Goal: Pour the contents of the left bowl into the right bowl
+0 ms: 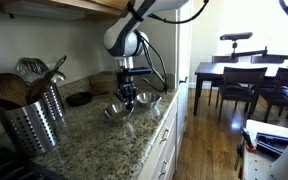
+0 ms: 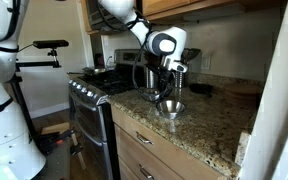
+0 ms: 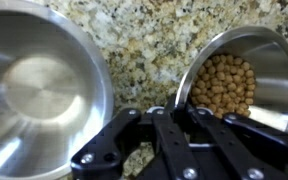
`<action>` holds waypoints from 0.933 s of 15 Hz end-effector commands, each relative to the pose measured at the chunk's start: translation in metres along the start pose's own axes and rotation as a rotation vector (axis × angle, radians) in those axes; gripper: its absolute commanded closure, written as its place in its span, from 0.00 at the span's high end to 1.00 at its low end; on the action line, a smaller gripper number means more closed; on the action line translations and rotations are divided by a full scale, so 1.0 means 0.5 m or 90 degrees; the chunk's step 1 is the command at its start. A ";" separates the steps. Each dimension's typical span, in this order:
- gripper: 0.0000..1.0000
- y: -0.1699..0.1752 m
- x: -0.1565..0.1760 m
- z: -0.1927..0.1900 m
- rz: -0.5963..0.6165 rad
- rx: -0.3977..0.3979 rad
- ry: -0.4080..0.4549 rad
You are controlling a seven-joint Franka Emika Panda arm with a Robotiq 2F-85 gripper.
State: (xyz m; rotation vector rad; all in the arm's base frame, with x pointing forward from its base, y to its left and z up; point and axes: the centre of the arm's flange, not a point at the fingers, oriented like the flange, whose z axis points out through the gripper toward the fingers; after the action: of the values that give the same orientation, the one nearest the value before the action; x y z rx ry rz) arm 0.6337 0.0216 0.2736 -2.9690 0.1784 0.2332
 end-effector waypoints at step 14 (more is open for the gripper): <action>0.08 0.101 -0.114 -0.174 0.073 -0.060 0.075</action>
State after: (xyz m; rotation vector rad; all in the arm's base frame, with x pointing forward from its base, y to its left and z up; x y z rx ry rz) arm 0.6138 -0.0261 0.3400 -3.0439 0.2934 0.1091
